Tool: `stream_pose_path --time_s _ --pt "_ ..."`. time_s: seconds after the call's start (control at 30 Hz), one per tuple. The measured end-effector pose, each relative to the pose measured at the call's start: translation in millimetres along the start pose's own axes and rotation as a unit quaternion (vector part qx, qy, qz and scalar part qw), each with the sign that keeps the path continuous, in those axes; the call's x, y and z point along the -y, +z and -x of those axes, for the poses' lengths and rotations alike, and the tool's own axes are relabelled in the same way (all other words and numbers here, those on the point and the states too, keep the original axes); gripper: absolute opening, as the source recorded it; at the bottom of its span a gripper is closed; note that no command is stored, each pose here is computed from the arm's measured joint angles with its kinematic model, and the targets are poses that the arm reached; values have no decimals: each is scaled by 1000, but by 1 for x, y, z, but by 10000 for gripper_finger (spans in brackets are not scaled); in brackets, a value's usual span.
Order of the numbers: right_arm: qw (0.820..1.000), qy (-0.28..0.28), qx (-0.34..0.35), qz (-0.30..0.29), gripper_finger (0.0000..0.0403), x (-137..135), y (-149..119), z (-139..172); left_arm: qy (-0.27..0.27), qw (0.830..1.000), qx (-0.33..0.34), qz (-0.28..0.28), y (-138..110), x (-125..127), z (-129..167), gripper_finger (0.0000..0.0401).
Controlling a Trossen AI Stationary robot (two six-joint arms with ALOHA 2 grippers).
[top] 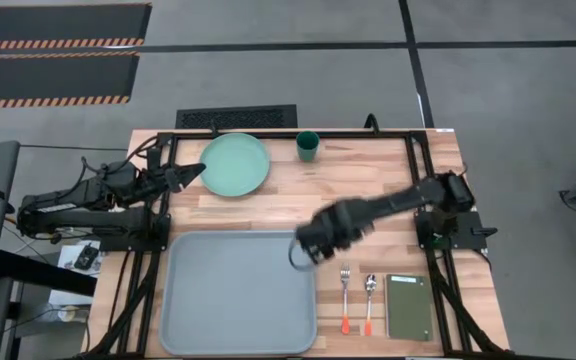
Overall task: Pick and place plate/cup/fork/spoon on tray
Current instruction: Put the orange fork on the left of the gray tray
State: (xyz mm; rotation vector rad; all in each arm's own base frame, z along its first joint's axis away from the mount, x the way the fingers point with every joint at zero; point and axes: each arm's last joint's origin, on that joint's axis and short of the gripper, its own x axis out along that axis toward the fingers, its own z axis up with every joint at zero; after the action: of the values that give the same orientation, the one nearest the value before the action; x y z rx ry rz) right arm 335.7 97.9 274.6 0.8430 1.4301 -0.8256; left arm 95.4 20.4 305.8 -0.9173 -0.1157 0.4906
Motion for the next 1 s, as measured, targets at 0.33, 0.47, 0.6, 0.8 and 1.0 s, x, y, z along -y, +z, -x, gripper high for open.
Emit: stream_pose_path --time_s 0.33,0.47,0.6,0.8,1.0 --pt "992 5 -31 -121 260 -38 -113 -43 16 1000 -20 -14 -3 -4 0 183" --pt "994 -10 -28 -109 260 -52 -121 -73 24 999 -22 -17 -4 -5 0 183" --pt "996 -18 -32 -84 260 -65 -117 -103 33 999 -26 -10 -5 -7 0 183" --pt "996 -34 4 -85 260 -53 -111 -86 39 999 -37 0 -7 -8 0 183" --pt "993 -57 80 -68 260 7 -109 -1 44 998 -42 -1 -7 -9 0 183"
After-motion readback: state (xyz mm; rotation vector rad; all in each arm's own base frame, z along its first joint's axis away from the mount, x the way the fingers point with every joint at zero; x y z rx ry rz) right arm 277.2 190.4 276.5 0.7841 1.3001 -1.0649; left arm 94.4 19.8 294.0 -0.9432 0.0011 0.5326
